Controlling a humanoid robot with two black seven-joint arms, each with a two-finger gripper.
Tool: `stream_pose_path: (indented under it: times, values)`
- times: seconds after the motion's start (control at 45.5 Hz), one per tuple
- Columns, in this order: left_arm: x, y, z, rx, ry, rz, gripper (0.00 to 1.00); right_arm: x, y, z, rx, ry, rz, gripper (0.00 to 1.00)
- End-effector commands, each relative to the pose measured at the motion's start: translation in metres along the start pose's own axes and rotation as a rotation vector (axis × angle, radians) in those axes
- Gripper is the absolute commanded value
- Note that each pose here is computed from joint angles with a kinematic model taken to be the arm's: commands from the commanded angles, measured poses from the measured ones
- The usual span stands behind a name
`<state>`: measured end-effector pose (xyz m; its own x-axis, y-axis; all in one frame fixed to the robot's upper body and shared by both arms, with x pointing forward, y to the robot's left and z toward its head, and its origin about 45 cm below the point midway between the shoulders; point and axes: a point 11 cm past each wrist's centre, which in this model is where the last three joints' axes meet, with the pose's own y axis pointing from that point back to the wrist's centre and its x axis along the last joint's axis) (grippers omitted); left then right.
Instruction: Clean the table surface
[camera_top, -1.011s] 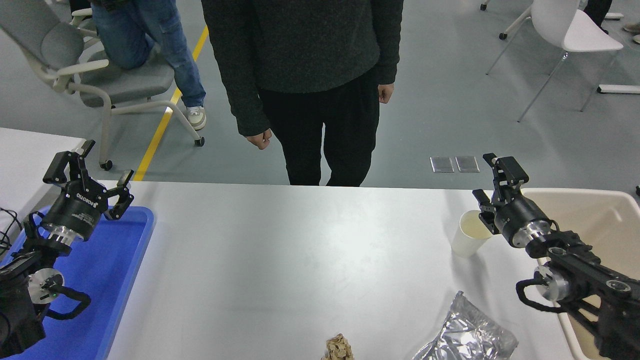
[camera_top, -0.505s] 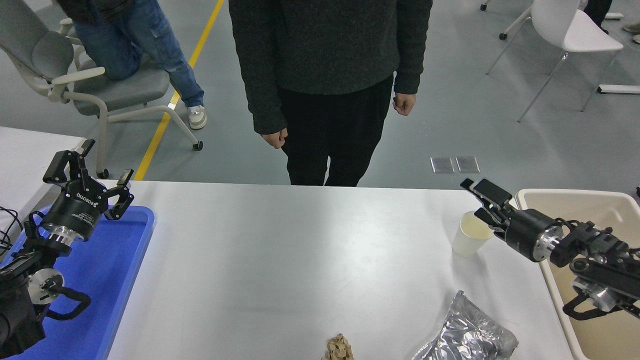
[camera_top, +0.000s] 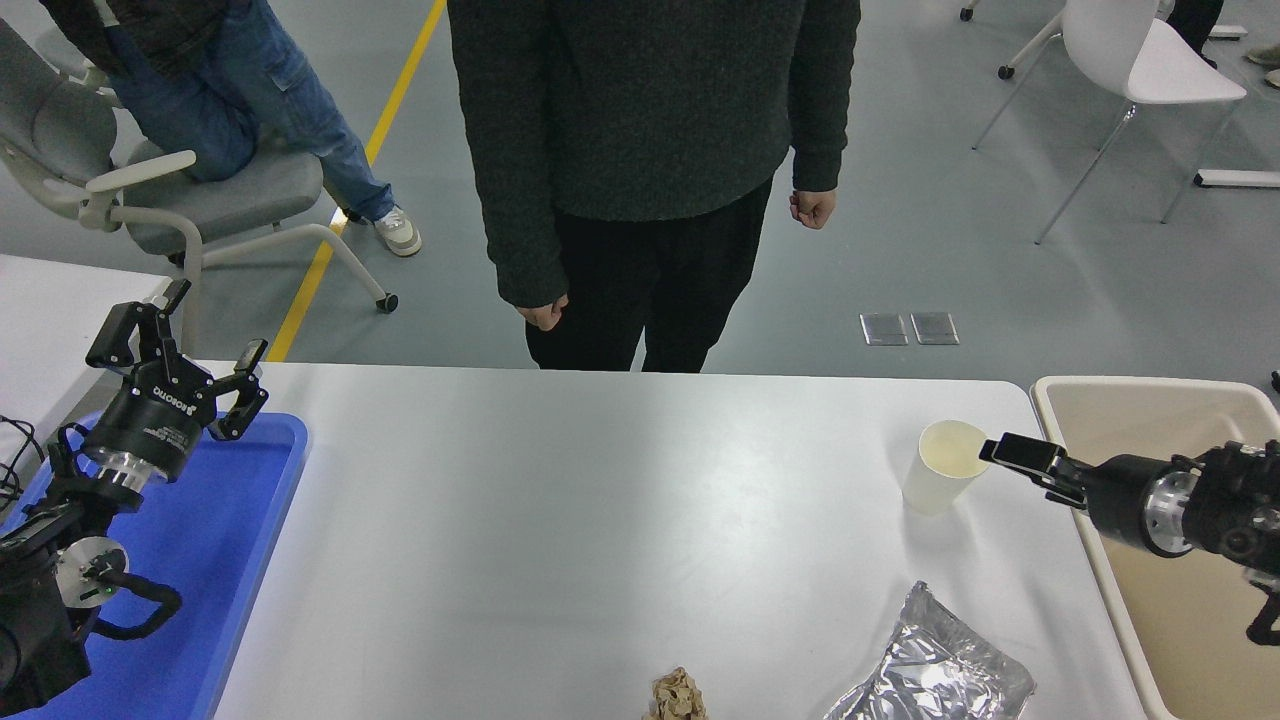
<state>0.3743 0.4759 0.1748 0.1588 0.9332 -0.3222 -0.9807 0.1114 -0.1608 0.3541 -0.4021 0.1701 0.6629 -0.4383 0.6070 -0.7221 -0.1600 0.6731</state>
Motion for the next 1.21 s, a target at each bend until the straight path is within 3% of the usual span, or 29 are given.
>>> stream_pose_path:
  times: [0.0,0.571,1.187]
  values:
    - [0.0,0.0,0.0,0.0,0.0,0.0,1.0,0.006,-0.015,-0.007,-0.064,0.025,-0.024,1.0]
    - [0.0,0.0,0.0,0.0,0.0,0.0,1.0,-0.01,-0.057,-0.022,-0.084,0.007,-0.047,1.0]
    - [0.0,0.0,0.0,0.0,0.0,0.0,1.0,-0.017,-0.07,-0.022,-0.111,0.042,-0.057,0.95]
